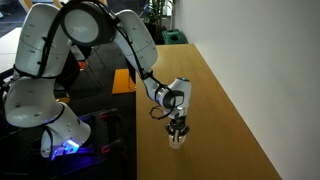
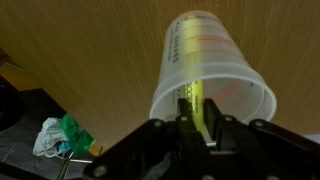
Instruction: Pick the marker from the cup and put it on the table
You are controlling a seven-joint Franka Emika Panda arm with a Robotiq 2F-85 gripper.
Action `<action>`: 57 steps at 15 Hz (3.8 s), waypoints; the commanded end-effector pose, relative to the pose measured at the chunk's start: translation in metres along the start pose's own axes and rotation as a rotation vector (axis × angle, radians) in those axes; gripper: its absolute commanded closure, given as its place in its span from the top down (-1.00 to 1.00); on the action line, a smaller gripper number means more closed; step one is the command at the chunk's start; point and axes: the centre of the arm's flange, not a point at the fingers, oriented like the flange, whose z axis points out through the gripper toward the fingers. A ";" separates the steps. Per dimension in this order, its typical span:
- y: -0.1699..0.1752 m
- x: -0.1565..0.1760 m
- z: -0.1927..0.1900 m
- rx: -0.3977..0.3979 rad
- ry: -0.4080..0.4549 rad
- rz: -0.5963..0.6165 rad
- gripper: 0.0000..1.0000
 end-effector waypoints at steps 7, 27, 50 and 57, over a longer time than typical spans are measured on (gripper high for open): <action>0.033 0.022 -0.055 0.042 0.022 0.097 -0.90; 0.009 0.040 -0.171 0.421 -0.053 0.019 -0.90; -0.145 0.005 -0.137 0.443 -0.514 -0.631 -0.90; -0.166 -0.025 -0.107 0.354 -0.557 -0.706 -0.90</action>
